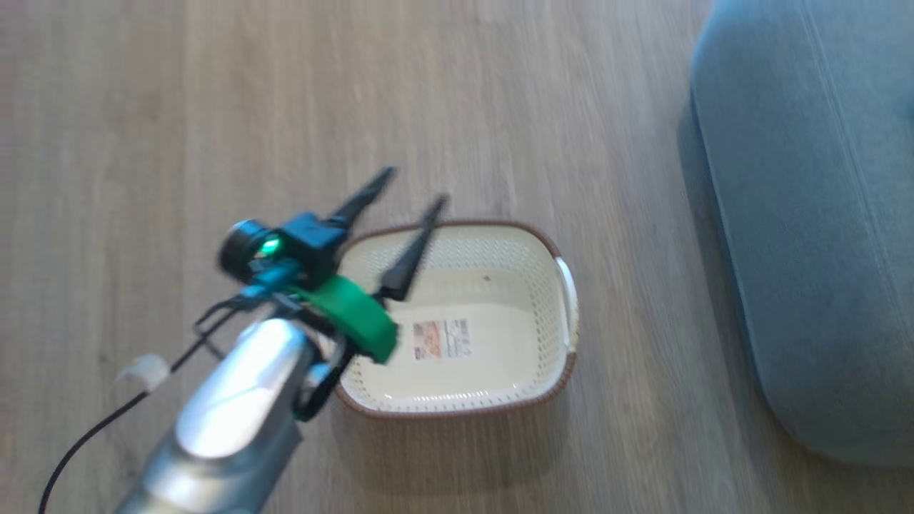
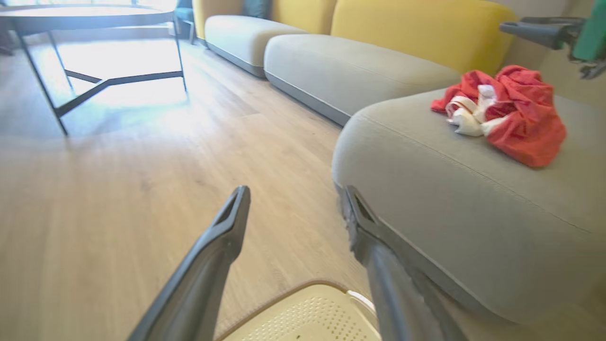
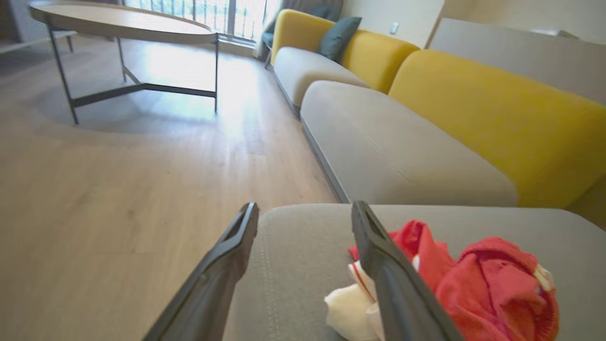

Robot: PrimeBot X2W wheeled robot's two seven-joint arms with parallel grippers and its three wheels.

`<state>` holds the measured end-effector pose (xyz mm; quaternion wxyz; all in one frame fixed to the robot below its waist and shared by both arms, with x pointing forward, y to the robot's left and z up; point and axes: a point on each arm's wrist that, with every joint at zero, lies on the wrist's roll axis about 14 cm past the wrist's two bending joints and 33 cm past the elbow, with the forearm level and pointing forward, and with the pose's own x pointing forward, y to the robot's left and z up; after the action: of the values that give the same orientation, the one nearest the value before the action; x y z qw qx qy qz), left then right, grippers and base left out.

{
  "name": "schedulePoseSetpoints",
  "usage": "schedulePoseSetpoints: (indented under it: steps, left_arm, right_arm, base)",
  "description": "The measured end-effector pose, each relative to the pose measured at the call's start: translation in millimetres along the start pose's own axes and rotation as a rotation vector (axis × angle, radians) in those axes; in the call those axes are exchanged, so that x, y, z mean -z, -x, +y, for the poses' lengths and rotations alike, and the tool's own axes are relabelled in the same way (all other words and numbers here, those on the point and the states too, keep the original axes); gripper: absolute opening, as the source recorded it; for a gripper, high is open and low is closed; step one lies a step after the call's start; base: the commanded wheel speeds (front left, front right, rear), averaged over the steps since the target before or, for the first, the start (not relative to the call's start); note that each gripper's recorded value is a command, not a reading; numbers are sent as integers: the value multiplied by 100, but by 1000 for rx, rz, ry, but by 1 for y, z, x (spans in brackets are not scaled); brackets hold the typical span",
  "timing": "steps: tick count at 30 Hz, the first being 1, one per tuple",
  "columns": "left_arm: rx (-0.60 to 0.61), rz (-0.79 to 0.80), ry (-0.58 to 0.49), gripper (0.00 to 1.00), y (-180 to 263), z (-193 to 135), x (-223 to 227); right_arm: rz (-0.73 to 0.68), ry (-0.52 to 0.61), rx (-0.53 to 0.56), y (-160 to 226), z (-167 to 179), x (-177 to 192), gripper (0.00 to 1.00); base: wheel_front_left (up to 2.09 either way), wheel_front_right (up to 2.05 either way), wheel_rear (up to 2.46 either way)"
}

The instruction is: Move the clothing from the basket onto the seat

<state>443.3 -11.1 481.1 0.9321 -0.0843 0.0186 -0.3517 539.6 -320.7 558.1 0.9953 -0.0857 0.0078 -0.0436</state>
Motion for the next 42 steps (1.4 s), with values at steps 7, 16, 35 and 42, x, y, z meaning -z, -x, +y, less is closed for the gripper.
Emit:
schedulePoseSetpoints:
  steps: [7,16,35,42]
  left_arm:
    - [-281,-36,-65,100,54,67,-24]
    - [-596,-64,-100,100,145,113,-37]
    - [-781,-62,-92,100,227,95,-18]
    - [-780,-67,-97,100,228,88,-18]
  right_arm:
    - [-103,-125,-156,36,63,-17,100]
    - [-161,-269,-204,96,101,-11,100]
    - [-80,-314,-176,177,125,33,100]
    - [-82,-306,-207,186,141,32,100]
  base:
    - [0,0,0]
    - [0,0,0]
    - [0,0,0]
    - [0,0,0]
